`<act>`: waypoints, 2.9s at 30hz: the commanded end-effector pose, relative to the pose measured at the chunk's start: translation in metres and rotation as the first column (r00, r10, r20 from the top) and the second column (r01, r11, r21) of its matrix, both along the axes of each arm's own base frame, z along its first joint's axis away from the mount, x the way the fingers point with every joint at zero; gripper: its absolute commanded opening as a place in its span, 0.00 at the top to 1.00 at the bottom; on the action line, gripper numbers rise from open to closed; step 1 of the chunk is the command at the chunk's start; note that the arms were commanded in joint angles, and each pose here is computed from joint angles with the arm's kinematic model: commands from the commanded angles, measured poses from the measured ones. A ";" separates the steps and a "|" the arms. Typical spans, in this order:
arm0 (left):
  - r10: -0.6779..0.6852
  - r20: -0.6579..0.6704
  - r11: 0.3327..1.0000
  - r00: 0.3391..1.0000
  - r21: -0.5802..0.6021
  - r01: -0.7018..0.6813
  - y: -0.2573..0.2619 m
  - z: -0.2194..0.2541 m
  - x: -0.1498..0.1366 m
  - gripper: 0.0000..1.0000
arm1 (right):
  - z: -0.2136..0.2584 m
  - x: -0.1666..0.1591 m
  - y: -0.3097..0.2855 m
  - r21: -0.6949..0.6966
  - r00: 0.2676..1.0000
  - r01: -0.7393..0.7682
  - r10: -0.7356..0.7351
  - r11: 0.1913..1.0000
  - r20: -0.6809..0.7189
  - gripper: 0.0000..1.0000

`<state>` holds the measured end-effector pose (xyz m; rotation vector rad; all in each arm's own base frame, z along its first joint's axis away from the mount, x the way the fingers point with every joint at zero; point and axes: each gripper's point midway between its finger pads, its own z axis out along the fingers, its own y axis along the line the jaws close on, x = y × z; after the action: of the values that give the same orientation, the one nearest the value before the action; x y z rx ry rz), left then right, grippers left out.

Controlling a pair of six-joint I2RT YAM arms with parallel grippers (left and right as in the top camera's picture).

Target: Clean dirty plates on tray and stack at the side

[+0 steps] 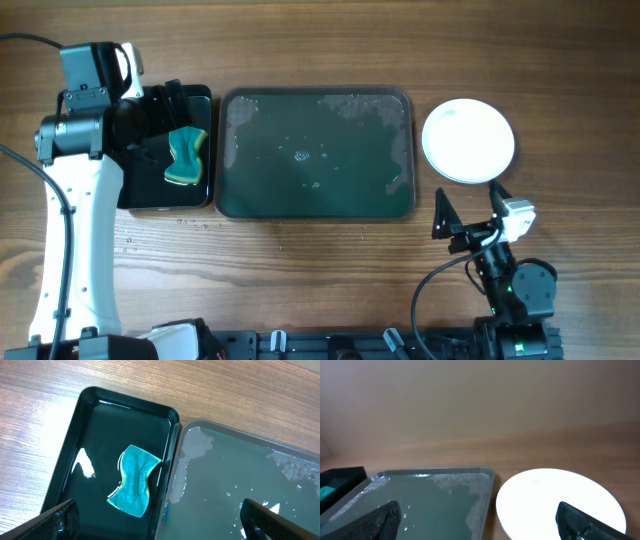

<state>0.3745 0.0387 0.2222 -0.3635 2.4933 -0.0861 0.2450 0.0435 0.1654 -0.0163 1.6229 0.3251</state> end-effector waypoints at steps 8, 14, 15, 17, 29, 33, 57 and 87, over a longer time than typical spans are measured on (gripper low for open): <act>0.004 0.006 1.000 1.000 -0.016 -0.004 -0.002 0.002 0.002 0.00 | 0.011 -0.002 -0.002 0.026 0.999 0.012 -0.013 1.000 0.043 0.00; 0.003 0.007 1.000 1.000 -0.016 -0.003 -0.002 0.002 0.002 0.00 | 0.010 -0.002 -0.002 0.025 0.999 0.012 -0.013 1.000 0.037 0.00; 0.003 0.007 1.000 1.000 -0.016 -0.003 -0.002 0.002 0.002 0.00 | 0.010 -0.002 -0.002 0.026 0.999 0.012 -0.013 1.000 0.037 0.00; 0.003 0.007 1.000 1.000 -0.016 -0.003 -0.002 0.002 0.002 0.00 | 0.010 -0.002 -0.002 0.025 0.999 0.012 -0.013 1.000 0.037 0.00; 0.007 0.008 1.000 1.000 -0.004 -0.007 0.000 0.006 -0.003 0.00 | 0.010 -0.002 -0.002 0.026 0.999 0.012 -0.013 1.000 0.037 0.00; 0.006 0.086 1.000 0.996 0.005 -0.007 -0.002 0.033 -0.015 0.00 | 0.009 -0.002 -0.002 0.025 0.999 0.012 -0.013 1.000 0.037 0.00; -0.068 0.667 0.997 0.742 0.071 0.027 -0.030 0.012 -0.129 0.00 | 0.009 -0.002 -0.002 0.026 0.999 0.012 -0.013 1.000 0.037 0.00; -0.094 0.821 0.995 0.563 0.096 0.027 -0.036 -0.041 -0.128 0.00 | 0.010 -0.002 -0.002 0.025 0.999 0.012 -0.013 1.000 0.037 0.00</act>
<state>0.2467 0.0049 0.1829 -0.1414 1.5490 -0.1384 0.2435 0.0421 0.1733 -0.0035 1.5885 0.3301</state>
